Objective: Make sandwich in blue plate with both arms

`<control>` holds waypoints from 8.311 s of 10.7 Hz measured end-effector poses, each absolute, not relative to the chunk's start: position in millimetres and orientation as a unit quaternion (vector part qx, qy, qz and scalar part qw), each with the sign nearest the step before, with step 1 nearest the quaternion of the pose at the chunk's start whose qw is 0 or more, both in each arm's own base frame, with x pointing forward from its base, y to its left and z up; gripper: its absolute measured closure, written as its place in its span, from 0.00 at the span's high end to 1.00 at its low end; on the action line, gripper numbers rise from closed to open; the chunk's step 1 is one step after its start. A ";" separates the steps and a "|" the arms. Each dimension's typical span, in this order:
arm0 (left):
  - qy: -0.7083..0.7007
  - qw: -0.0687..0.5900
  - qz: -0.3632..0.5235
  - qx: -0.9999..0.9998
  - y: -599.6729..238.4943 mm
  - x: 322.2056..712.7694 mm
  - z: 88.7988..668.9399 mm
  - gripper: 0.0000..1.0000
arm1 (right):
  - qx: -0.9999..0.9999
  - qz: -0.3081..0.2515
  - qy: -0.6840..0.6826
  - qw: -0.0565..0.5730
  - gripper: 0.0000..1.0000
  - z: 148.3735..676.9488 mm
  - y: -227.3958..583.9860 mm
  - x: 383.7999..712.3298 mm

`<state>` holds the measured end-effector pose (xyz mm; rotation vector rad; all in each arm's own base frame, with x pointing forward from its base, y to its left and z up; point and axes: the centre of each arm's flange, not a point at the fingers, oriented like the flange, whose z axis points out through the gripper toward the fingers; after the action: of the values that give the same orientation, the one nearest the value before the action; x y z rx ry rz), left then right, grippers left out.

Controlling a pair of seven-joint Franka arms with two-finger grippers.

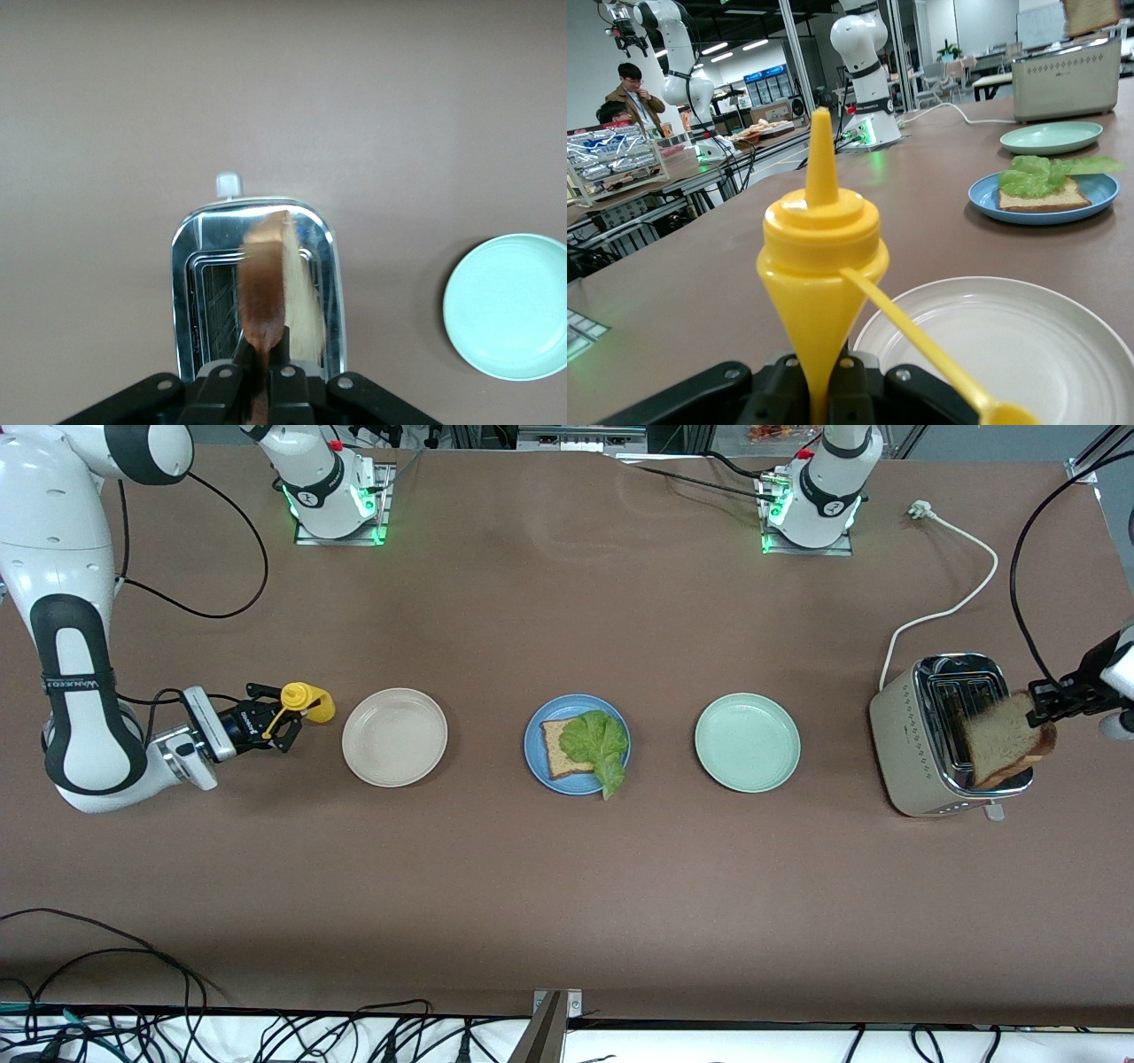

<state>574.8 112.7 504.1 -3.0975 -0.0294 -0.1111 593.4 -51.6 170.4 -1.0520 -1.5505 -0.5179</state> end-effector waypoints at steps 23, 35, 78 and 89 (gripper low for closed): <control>-0.017 -0.277 0.045 -0.960 -310.9 557.3 394.6 0.09 | -0.484 -0.238 -0.674 0.506 1.00 125.1 -125.1 585.4; -0.086 -0.340 0.039 -0.936 -359.7 559.5 277.5 0.09 | -0.733 -0.002 -0.579 0.358 1.00 301.4 -136.6 637.6; 0.036 -0.015 0.036 -0.999 -4.0 549.8 656.9 1.00 | -0.995 0.059 0.074 -0.013 1.00 612.5 -47.6 534.8; 0.044 -0.015 0.035 -0.998 -9.6 543.3 662.4 1.00 | -0.998 0.027 0.062 -0.014 1.00 623.5 -37.0 542.0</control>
<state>543.3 -9.6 662.4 -3.1661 0.1411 0.1096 542.0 -37.0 623.5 -3.1627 0.1955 0.0846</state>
